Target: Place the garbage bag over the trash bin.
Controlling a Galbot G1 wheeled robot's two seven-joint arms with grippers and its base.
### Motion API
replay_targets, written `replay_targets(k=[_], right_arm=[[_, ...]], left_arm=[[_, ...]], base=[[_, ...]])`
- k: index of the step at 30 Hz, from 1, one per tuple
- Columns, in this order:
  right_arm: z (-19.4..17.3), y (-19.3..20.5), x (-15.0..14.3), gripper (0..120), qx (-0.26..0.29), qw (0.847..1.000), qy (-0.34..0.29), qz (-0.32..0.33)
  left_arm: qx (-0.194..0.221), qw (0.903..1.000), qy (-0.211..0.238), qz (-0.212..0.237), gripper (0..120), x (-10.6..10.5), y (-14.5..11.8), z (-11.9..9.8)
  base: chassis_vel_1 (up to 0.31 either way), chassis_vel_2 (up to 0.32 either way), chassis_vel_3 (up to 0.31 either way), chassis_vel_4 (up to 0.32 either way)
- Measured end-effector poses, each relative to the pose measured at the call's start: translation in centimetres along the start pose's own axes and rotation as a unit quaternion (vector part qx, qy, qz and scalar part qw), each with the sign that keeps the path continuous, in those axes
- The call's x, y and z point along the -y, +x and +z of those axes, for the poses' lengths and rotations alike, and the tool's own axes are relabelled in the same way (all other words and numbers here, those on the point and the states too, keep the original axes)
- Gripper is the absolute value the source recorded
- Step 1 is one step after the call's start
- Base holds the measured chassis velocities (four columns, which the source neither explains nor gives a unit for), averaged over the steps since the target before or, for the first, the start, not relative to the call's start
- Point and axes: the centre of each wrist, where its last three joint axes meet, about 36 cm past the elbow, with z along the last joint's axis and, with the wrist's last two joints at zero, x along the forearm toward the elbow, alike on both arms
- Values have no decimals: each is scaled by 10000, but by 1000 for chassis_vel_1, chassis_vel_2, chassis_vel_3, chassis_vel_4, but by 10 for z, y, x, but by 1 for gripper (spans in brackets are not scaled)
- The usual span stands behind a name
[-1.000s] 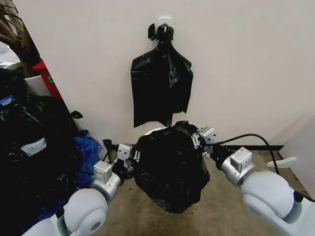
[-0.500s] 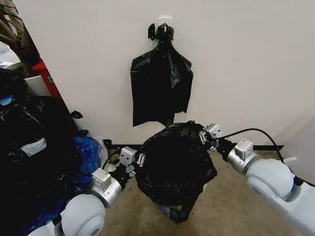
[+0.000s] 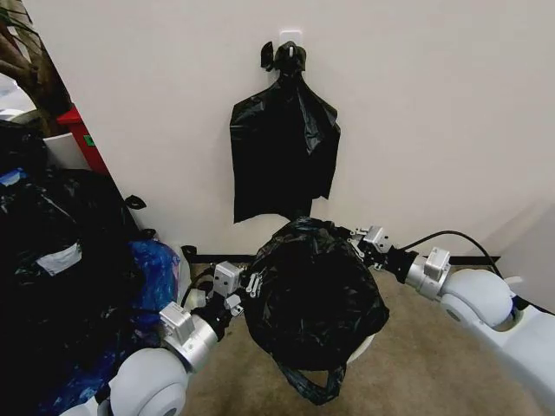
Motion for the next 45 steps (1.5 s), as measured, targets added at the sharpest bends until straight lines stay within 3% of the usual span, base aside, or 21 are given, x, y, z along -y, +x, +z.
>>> replay_targets(k=[10,16,18,27,30,32,34,37,38,41,43,45], right_arm=[[18,5,10,0,62,9999,129,-12],[11,13,6,25,184,9995,214,165],[8,15,6,27,205,9994,220,193],[-10,34,24,63,355,9972,225,617],[-19,43,28,77,495,9944,75,935],[-22,44,27,78,530,9936,-1,1000],[-33,49,15,88,609,9900,-402,1205],[-55,50,-27,98,688,9661,-1944,1555],[-55,50,-27,98,688,9661,-1944,1555],[-85,52,-68,100,644,9214,-3459,1647],[-105,60,-95,100,370,8782,-4506,1557],[-114,63,-114,100,15,8494,-4998,1696]], left_arm=[[152,9978,638,19,2,-4,-3,5],[19,9959,852,-309,2,-14,-8,15],[-9,9956,867,-362,2,-16,-10,18],[-267,9905,1121,-752,1,-34,-17,41],[-360,9873,1233,-937,1,-39,-18,46],[-374,9865,1256,-982,1,-40,-19,47],[-421,9835,1351,-1130,1,-42,-20,48],[-495,9780,1540,-1319,1,-45,-24,48],[-495,9780,1540,-1319,1,-45,-24,48],[-522,9746,1649,-1424,1,-48,-27,47],[-529,9725,1701,-1499,1,-51,-30,47],[-517,9713,1731,-1549,1,-52,-32,46]], base=[[0,0,0,0],[0,0,0,0],[0,0,0,0],[0,0,0,0],[0,0,0,0],[0,0,0,0],[0,0,0,0],[0,0,0,0],[0,0,0,0],[0,0,0,0],[0,0,0,0],[0,0,0,0]])
